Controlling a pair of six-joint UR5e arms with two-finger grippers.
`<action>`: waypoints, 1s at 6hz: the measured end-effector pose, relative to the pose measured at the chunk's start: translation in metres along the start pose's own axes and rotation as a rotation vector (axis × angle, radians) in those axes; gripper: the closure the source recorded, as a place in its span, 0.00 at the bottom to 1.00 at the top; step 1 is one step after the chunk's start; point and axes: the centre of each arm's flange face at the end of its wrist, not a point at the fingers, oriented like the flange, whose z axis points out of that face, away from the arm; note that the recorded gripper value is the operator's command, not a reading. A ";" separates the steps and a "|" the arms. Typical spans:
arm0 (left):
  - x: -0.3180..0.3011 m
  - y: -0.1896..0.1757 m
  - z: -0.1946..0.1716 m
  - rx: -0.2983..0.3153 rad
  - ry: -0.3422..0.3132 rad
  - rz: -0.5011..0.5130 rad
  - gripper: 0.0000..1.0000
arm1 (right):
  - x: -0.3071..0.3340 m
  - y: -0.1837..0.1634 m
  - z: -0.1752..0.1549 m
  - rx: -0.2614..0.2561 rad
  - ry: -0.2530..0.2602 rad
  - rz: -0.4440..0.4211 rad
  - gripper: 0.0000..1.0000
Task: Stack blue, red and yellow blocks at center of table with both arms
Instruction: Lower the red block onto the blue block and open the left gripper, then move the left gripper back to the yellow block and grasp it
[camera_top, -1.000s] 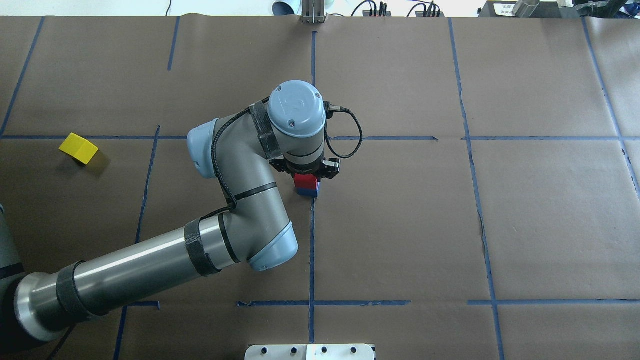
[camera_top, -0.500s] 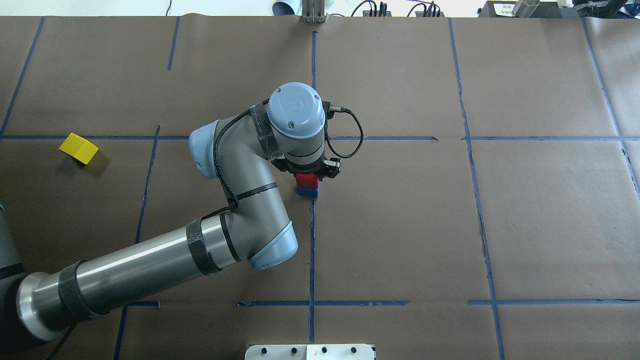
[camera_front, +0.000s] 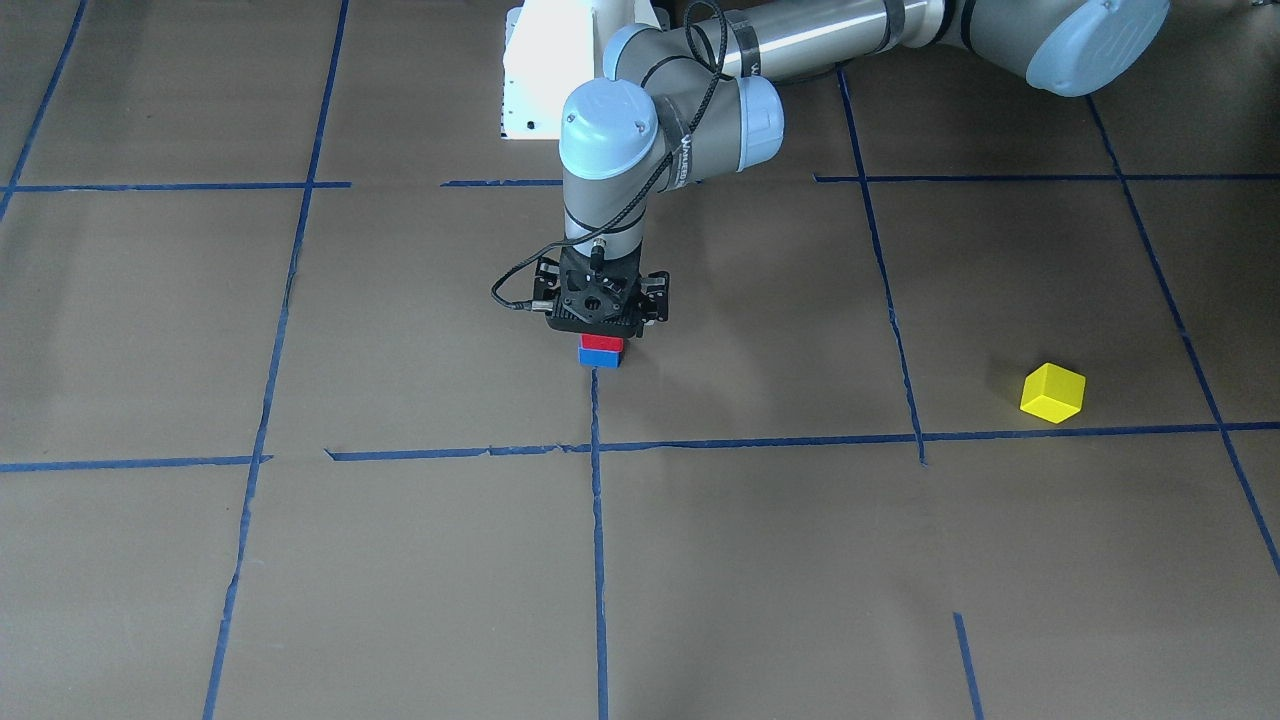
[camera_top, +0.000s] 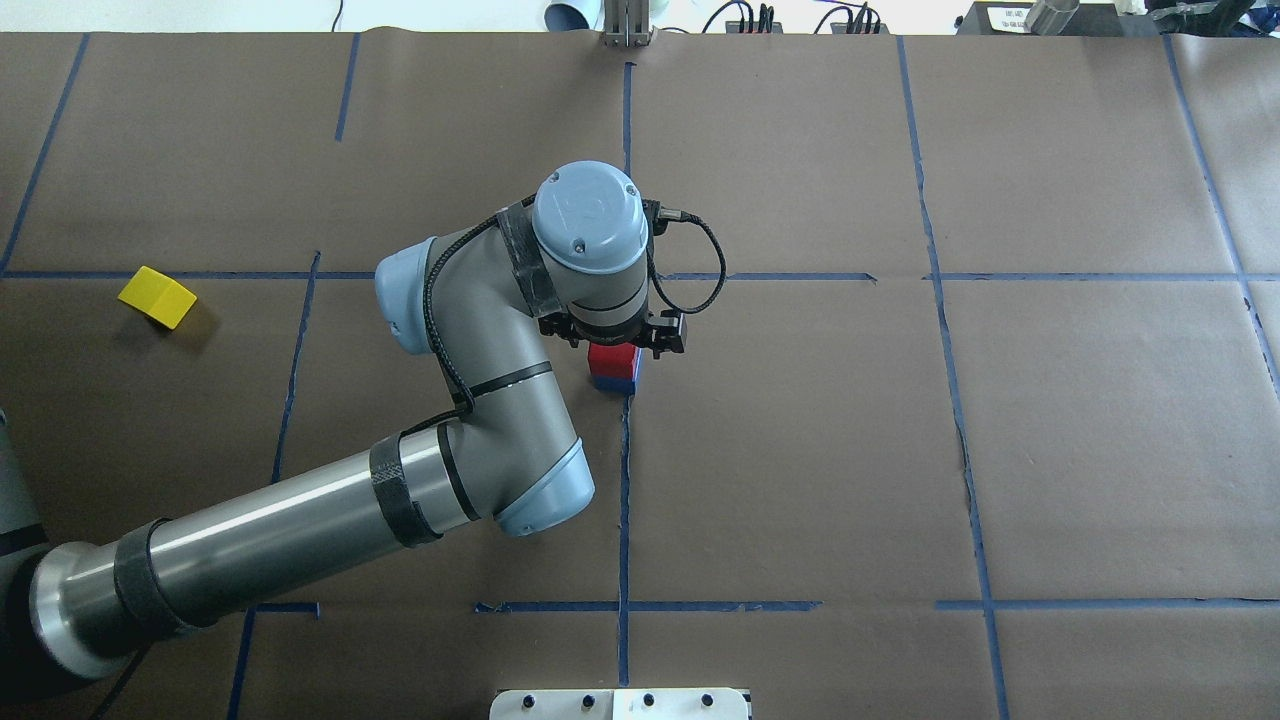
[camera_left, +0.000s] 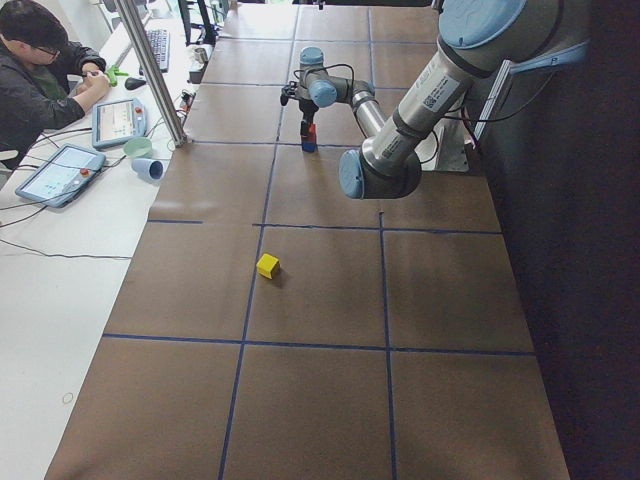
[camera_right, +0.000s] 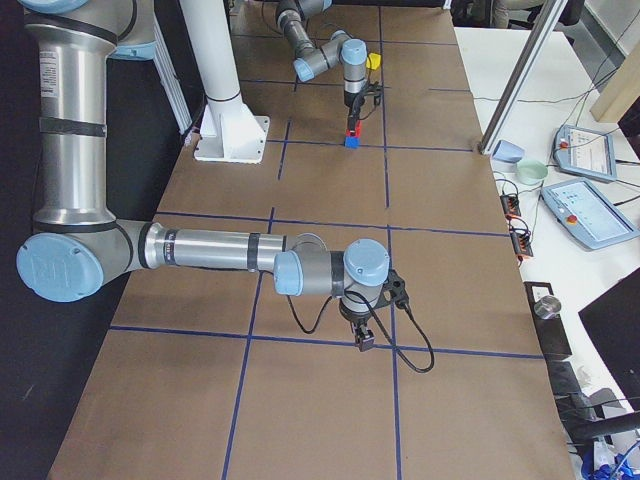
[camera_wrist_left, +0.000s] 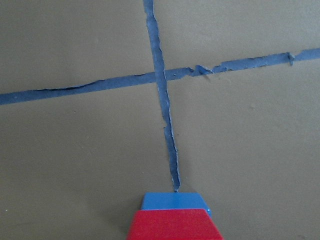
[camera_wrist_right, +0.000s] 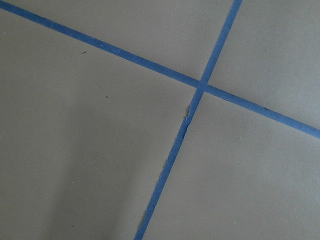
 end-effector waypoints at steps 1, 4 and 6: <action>-0.013 -0.018 -0.021 0.008 0.016 -0.005 0.00 | 0.000 0.000 0.000 0.000 0.000 0.000 0.00; -0.197 -0.066 -0.063 -0.021 0.015 0.128 0.00 | 0.002 0.002 0.002 -0.005 -0.001 0.005 0.01; -0.411 -0.067 -0.079 -0.065 -0.028 0.225 0.00 | 0.013 0.020 0.002 -0.007 0.002 0.092 0.00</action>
